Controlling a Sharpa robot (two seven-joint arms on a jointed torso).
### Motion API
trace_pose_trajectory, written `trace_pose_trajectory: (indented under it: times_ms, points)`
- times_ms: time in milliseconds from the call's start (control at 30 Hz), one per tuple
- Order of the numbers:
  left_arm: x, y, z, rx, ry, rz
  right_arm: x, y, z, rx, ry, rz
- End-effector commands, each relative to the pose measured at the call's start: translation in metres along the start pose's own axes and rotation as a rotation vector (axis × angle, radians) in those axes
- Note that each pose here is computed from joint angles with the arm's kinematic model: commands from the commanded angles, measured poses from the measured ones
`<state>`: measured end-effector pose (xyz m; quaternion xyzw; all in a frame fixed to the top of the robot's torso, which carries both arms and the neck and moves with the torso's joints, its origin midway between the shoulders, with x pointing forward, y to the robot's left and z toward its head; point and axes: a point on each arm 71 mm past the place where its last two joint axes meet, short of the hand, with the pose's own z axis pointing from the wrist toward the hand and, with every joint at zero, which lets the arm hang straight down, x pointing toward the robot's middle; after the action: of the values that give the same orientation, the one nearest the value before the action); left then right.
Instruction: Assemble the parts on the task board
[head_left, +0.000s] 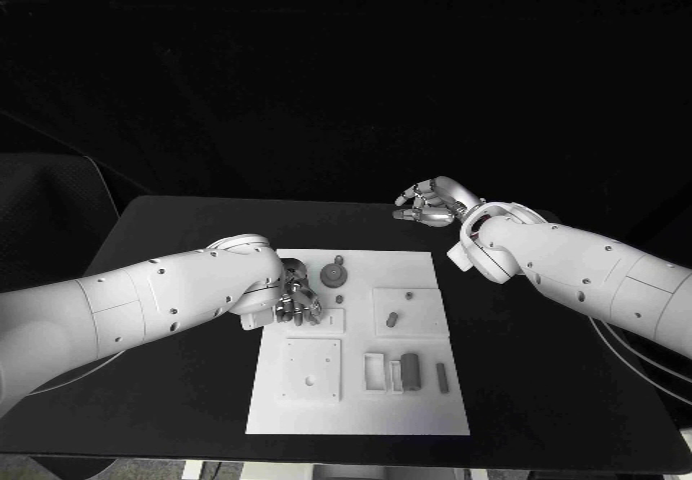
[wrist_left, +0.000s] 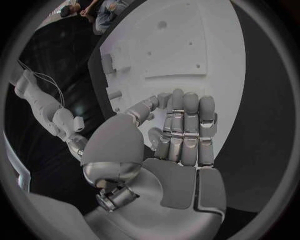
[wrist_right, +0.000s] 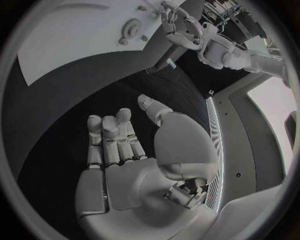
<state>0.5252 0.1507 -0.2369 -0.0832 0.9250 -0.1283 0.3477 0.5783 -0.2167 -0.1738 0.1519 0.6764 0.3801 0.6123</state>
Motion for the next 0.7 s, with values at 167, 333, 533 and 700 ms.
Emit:
trace_pose_trajectory:
  times_ms: [167, 333, 533, 700]
  points:
    - [0.0039, 0.0063, 0.0026, -0.023, -0.014, -0.020, 0.0011, 0.0002, 0.0000, -0.004, 0.015, -0.002]
    - [0.0041, 0.0071, 0.0022, -0.024, -0.012, -0.028, 0.0009, -0.0001, -0.0001, -0.003, 0.015, -0.002]
    - [0.0045, 0.0077, 0.0011, -0.022, -0.013, -0.030, 0.0003, -0.0006, -0.0002, -0.002, 0.014, -0.002]
    - [0.0052, 0.0089, 0.0000, -0.023, -0.005, -0.039, 0.0002, -0.0009, -0.0003, -0.002, 0.014, -0.003]
